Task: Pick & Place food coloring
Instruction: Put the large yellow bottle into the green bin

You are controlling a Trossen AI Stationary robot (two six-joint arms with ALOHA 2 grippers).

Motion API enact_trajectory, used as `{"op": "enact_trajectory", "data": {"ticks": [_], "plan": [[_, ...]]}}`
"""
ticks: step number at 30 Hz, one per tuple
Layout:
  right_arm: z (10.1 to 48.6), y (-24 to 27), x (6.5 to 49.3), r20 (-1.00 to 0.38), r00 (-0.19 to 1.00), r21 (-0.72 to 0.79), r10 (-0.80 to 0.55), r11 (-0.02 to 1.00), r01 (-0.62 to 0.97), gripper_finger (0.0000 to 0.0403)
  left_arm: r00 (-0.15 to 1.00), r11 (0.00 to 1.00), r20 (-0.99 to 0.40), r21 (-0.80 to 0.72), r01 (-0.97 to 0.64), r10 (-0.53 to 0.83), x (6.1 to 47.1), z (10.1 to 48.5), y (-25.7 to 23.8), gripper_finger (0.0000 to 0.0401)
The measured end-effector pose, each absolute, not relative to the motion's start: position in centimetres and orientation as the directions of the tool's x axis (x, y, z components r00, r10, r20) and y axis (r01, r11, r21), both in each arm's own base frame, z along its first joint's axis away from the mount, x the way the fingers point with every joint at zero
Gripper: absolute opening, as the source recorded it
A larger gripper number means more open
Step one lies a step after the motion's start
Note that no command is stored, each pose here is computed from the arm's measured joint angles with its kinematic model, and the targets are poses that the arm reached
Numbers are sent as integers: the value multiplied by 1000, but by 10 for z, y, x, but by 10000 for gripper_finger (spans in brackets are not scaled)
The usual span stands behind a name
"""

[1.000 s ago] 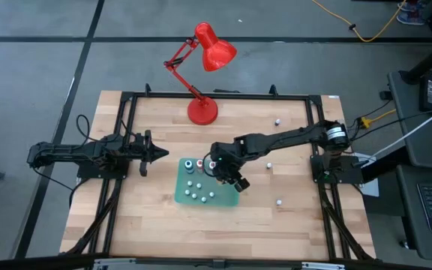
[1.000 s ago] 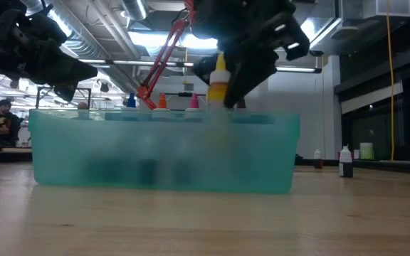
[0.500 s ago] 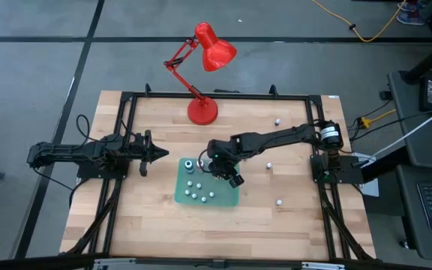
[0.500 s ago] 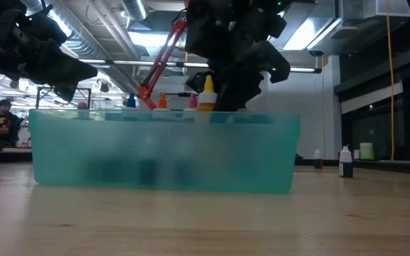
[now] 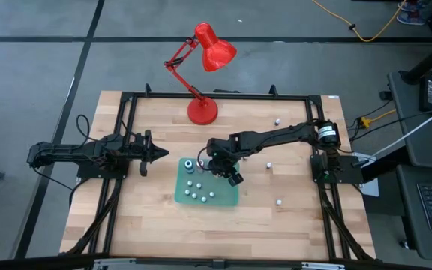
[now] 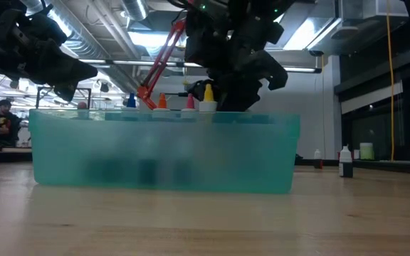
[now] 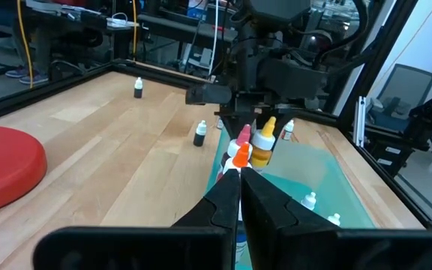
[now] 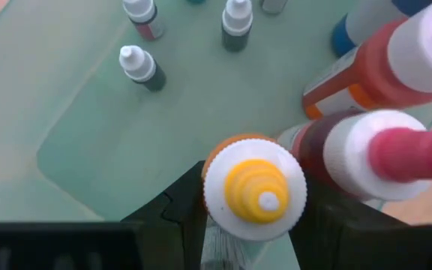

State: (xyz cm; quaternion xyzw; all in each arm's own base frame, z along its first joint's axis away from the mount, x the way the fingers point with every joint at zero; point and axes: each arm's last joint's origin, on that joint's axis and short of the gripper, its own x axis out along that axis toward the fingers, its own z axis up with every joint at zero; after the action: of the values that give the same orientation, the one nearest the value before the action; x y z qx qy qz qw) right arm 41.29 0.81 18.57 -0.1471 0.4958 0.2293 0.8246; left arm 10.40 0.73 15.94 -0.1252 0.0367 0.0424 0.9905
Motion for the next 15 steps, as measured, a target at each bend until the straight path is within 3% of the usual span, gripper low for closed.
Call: {"op": "enact_trajectory", "data": {"ticks": [15], "plan": [[184, -3, 414, -886, 408, -15, 221, 866, -500, 149, 994, 965, -83, -245, -93, 75, 104, 159, 7, 10]]}}
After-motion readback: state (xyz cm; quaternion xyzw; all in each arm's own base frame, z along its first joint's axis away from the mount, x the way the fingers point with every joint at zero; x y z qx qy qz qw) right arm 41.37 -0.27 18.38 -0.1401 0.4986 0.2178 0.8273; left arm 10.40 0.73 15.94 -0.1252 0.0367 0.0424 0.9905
